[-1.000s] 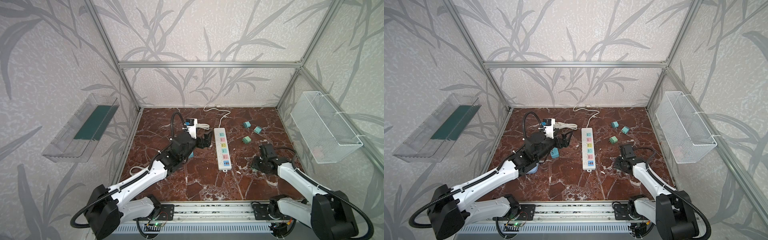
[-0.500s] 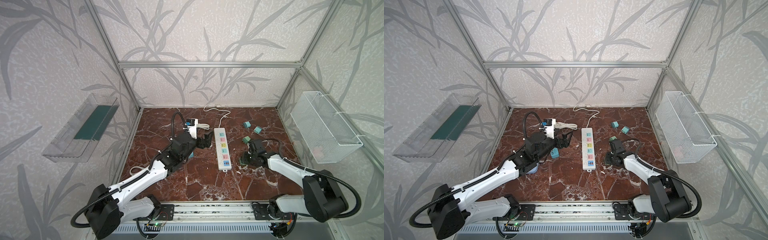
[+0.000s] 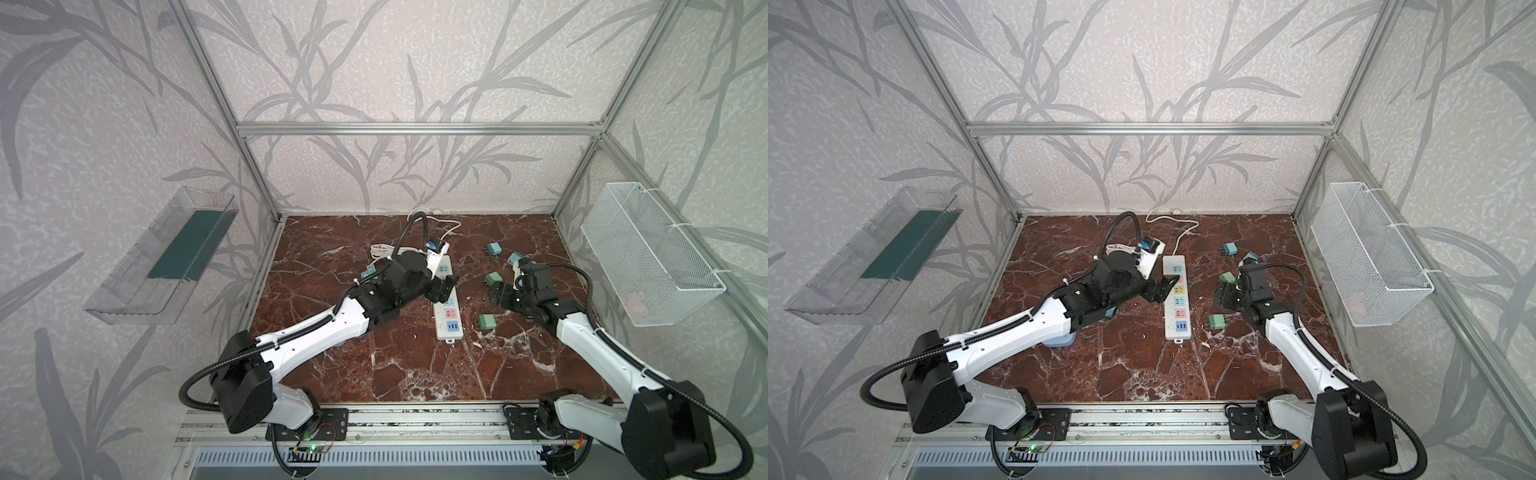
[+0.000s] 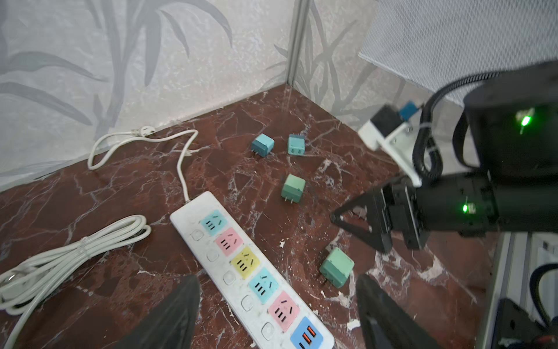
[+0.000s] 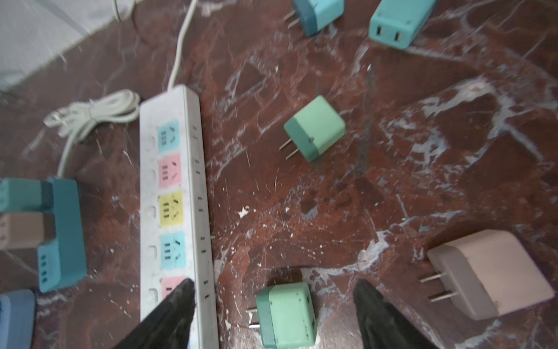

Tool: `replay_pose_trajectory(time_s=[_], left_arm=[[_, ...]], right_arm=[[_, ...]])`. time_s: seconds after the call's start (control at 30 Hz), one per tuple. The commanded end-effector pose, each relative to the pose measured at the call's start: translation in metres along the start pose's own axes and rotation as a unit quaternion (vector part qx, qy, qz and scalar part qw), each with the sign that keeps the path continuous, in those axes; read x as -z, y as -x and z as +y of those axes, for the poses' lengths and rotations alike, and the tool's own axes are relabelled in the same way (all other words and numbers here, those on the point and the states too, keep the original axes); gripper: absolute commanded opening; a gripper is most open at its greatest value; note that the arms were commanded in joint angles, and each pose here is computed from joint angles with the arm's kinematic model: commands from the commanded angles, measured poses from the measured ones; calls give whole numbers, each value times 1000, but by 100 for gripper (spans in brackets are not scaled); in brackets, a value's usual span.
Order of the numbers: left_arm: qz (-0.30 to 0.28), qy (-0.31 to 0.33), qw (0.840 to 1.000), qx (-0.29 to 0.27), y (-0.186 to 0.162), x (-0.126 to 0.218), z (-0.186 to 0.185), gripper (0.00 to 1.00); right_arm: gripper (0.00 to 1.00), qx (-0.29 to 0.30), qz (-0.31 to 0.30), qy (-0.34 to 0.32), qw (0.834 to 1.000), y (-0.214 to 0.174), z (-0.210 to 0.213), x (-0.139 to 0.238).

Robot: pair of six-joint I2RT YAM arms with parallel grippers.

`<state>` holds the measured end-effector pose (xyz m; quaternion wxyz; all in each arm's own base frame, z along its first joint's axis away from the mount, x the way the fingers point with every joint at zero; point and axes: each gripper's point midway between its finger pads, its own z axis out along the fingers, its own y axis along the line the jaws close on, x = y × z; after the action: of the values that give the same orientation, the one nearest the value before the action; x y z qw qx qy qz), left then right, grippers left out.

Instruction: Insert the plug

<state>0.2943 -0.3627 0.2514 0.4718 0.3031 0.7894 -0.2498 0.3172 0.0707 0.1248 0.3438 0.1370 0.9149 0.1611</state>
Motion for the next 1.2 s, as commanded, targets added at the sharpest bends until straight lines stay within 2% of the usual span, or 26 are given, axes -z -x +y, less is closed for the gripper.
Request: replay_pose_trajectory(time_s=[0.0, 0.13, 0.27, 0.43, 0.53, 0.73, 0.97, 1.17], left_arm=[[107, -20, 990, -88, -55, -15, -25, 80], [145, -25, 981, -126, -67, -35, -40, 80], [185, -30, 972, -140, -69, -53, -55, 70], [211, -43, 963, -164, -76, -62, -69, 69], [224, -45, 957, -180, -82, -66, -71, 69], [272, -76, 935, -213, -103, -74, -77, 62], [287, -75, 923, -247, -123, -93, -73, 63], [311, -91, 907, -269, -136, -103, -76, 66]], right_arm=[[82, -52, -15, 12, 998, 4, -10, 4], [83, -98, -8, 22, 995, 1, -28, 0], [93, -112, -5, 52, 992, -5, -23, -4], [94, -119, 6, 23, 993, -8, -33, -8], [94, -145, 3, 16, 989, -10, -37, -12], [94, -142, -8, 2, 990, -12, -45, -14], [94, -138, -10, -16, 990, -19, -53, -11], [94, -137, -45, -31, 989, -14, -61, 2]])
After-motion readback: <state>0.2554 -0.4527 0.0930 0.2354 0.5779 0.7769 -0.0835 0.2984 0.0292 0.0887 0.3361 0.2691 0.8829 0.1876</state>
